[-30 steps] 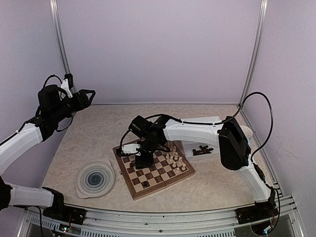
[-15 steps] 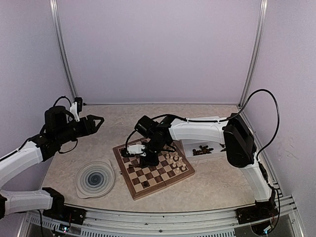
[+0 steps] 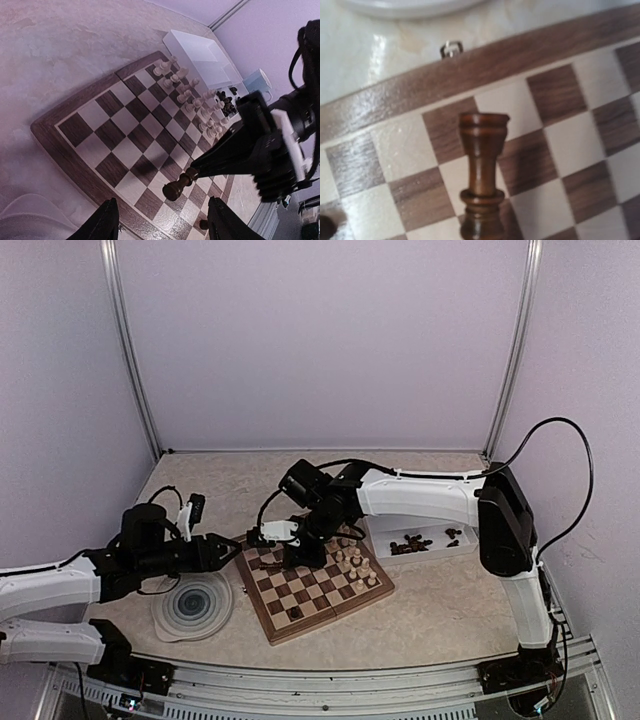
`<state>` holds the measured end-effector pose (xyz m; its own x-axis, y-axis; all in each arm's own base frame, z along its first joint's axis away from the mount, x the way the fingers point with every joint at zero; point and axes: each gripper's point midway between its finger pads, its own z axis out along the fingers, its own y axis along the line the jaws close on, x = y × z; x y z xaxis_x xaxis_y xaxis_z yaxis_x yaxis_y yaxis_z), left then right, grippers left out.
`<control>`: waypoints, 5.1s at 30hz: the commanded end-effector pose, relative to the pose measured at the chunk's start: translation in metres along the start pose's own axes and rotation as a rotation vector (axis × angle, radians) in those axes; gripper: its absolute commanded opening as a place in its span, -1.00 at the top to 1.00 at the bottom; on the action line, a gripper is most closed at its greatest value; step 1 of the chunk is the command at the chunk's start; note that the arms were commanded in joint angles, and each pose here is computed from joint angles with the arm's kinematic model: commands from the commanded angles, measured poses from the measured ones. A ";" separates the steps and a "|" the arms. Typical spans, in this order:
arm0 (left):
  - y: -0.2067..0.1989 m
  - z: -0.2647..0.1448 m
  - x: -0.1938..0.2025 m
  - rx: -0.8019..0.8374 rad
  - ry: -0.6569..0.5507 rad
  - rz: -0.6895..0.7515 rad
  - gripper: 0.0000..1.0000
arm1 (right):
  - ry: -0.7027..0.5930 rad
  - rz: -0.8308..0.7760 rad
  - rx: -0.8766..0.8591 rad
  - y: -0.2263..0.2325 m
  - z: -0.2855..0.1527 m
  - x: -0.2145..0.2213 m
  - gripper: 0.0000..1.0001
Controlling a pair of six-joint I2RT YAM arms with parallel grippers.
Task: Set up the chess pieces on the board
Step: Pick up the king from e8, then pass from the right arm to the left, then pass from the left arm to the right, then place the king on e8.
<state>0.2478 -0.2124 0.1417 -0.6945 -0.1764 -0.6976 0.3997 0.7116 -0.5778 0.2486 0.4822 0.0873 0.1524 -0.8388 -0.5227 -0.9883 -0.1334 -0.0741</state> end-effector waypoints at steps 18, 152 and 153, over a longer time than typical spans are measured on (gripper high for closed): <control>-0.056 0.024 0.020 0.351 0.041 -0.059 0.20 | -0.129 -0.052 -0.010 0.010 -0.062 -0.041 0.90; 0.026 -0.102 -0.156 -0.200 -0.513 0.107 -0.40 | 0.004 -0.045 0.033 -0.003 0.048 -0.048 0.33; 0.026 -0.102 -0.157 -0.198 -0.514 0.109 -0.40 | 0.003 -0.044 0.033 -0.003 0.048 -0.048 0.32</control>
<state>0.3053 -0.0962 0.2778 -0.2638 -0.3747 -0.8888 0.2826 0.8510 -0.4426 0.2459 0.5392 0.0730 0.1909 -0.8411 -0.5061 -0.9813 -0.1506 -0.1199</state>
